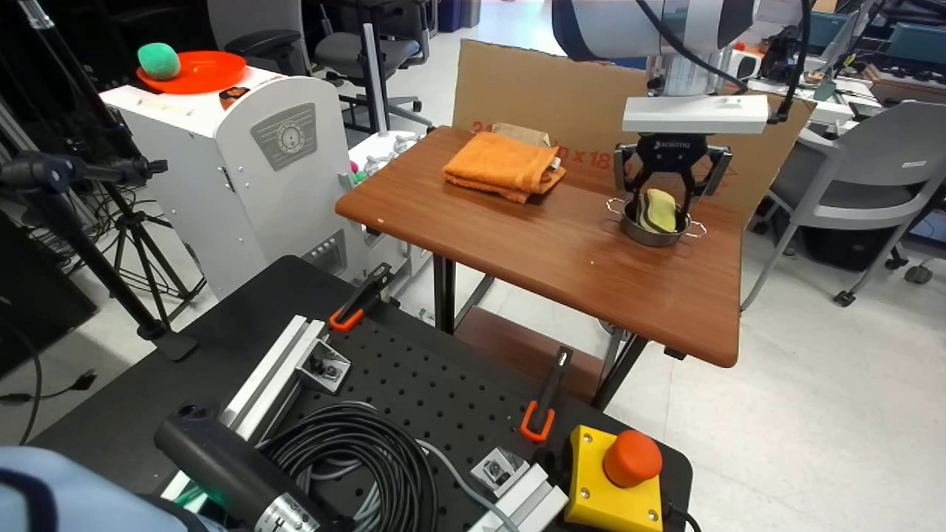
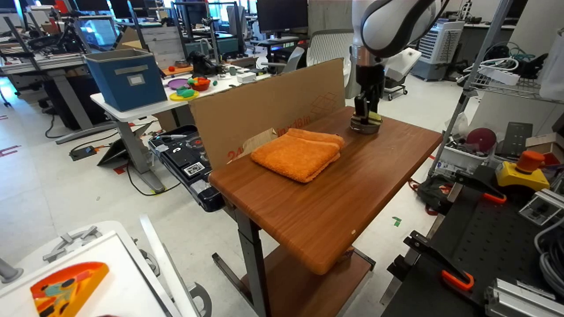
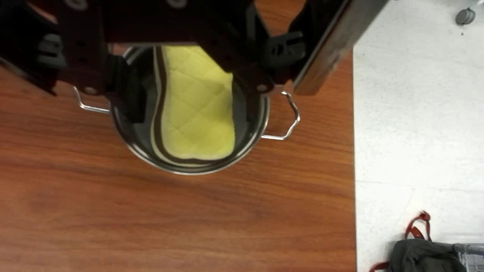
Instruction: Pick up the plush toy and put it in the pot
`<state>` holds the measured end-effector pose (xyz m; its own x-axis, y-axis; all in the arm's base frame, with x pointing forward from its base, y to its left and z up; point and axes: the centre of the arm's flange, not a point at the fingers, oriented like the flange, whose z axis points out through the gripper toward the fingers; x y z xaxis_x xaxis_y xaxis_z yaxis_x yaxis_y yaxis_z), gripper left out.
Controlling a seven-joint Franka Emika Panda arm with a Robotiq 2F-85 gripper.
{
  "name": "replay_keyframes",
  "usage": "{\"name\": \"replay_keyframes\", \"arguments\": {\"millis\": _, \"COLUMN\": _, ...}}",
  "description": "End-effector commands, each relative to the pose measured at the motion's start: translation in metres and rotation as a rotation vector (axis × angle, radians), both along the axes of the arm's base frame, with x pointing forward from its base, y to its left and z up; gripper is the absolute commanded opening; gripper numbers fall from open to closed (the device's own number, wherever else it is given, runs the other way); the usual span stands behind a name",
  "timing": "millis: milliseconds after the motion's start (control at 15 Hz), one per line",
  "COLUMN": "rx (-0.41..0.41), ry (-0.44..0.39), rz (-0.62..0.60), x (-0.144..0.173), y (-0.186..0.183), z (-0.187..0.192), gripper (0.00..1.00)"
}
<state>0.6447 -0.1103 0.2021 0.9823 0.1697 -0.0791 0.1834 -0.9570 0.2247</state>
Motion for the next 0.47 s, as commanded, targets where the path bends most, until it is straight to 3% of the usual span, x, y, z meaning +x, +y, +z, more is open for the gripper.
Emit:
{"name": "replay_keyframes", "arguments": {"millis": 0, "rx": -0.079, "ry": 0.024, "rz": -0.017, "x": -0.042, "y": 0.001, "z": 0.048, "gripper": 0.98}}
{"name": "replay_keyframes", "arguments": {"millis": 133, "rx": -0.085, "ry": 0.076, "rz": -0.106, "x": -0.066, "y": -0.005, "z": 0.065, "gripper": 1.0}}
{"name": "replay_keyframes", "arguments": {"millis": 200, "rx": -0.06, "ry": 0.044, "rz": -0.052, "x": -0.03, "y": -0.007, "z": 0.039, "gripper": 0.97}}
{"name": "replay_keyframes", "arguments": {"millis": 400, "rx": -0.065, "ry": 0.065, "rz": -0.098, "x": -0.052, "y": -0.011, "z": 0.058, "gripper": 1.0}}
